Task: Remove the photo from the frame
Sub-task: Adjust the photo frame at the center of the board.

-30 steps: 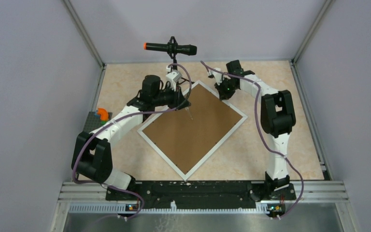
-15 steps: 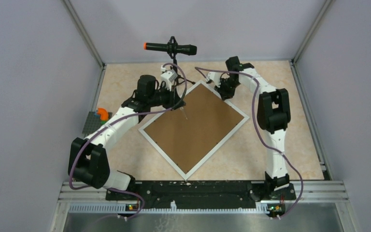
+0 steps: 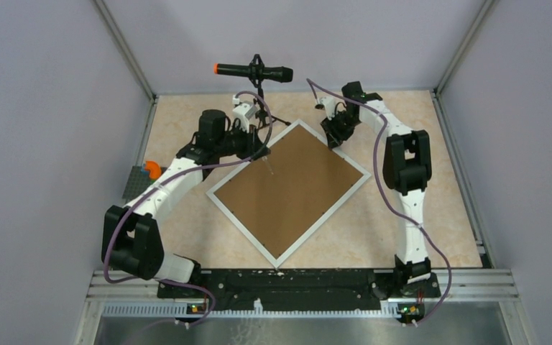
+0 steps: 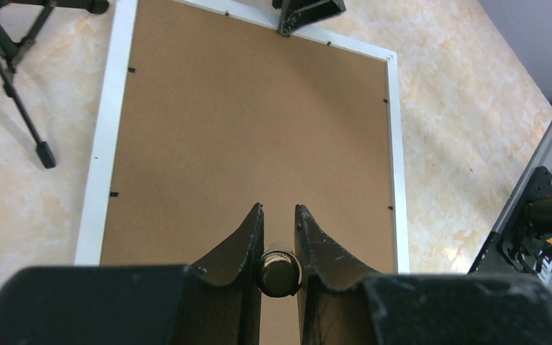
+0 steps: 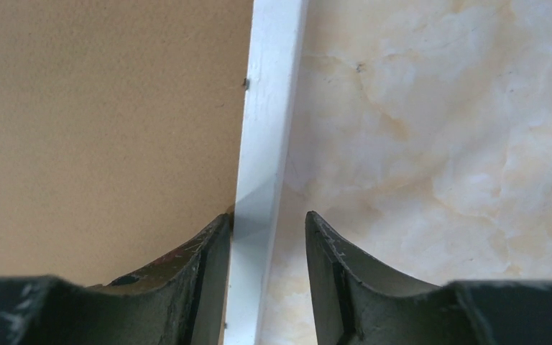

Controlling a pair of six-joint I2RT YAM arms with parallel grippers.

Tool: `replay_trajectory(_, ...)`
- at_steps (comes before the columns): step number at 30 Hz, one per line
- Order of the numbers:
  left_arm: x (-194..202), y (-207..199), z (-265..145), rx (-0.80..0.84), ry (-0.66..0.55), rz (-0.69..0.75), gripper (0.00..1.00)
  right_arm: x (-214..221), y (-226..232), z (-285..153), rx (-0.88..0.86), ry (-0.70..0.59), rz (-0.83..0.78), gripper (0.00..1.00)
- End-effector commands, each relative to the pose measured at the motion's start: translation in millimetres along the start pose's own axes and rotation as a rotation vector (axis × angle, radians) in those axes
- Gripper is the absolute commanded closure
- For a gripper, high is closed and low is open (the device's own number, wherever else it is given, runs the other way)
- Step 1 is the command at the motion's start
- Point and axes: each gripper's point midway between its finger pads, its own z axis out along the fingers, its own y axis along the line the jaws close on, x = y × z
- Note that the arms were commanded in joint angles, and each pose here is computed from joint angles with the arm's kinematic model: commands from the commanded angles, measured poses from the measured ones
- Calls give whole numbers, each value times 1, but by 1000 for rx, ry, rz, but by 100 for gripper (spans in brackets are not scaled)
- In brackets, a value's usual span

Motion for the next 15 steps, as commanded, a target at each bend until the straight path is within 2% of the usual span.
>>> replay_trajectory(1, -35, 6, -13, -12, -82, 40, 100, 43, 21, 39, 4, 155, 0, 60)
replay_trajectory(6, -35, 14, -25, -42, -88, 46, 100, 101, 11, 33, 75, 303, -43, 71)
replay_trajectory(10, -27, 16, -31, -54, -76, 37, 100, 133, -34, 10, 130, 383, -46, 75)
replay_trajectory(15, -22, 20, -34, -69, -66, 36, 100, 138, -101, -3, 211, 412, -106, 74)
